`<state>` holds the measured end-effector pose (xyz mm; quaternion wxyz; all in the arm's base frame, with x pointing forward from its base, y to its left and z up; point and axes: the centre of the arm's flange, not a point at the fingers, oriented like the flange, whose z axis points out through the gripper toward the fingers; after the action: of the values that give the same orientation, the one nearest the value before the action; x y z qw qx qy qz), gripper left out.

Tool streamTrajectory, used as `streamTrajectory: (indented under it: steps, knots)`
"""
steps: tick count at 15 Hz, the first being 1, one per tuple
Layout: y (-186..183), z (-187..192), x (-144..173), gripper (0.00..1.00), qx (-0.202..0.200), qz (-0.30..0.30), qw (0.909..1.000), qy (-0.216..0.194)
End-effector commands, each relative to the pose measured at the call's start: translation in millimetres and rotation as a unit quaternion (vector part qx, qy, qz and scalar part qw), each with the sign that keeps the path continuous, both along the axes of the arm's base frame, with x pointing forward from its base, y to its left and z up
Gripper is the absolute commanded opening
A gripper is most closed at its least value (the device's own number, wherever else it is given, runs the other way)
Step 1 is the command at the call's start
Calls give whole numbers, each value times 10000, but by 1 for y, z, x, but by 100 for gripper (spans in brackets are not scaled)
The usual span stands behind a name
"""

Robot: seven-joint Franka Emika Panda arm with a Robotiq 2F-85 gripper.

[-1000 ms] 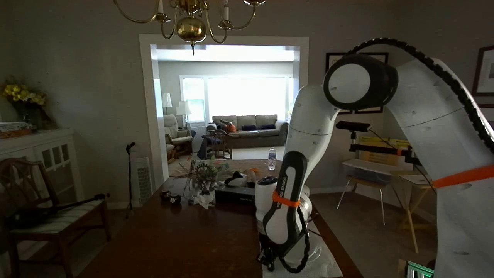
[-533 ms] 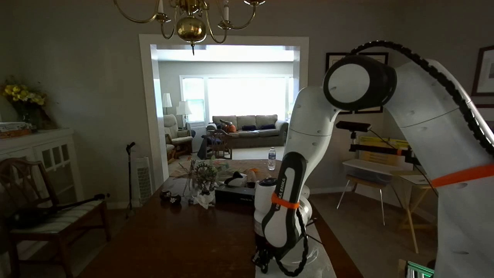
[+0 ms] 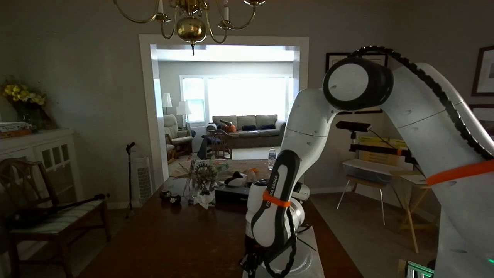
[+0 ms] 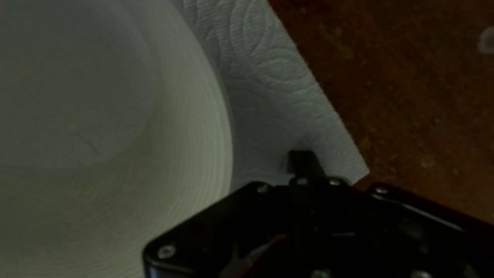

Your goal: Move the white towel to the left.

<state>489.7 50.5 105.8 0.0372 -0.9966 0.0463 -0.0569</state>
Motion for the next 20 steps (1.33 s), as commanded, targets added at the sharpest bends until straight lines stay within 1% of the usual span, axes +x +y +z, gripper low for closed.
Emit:
streamTrajectory:
  steps: [1, 7, 12, 20]
  knots:
    - [1, -16, 17, 0, 203, -36, 9997, 103]
    - [5, -14, 47, 0, 244, 27, 9993, 290]
    - [10, -12, 70, 0, 292, 15, 9982, 533]
    - [29, -5, 114, 0, 230, 94, 9966, 784]
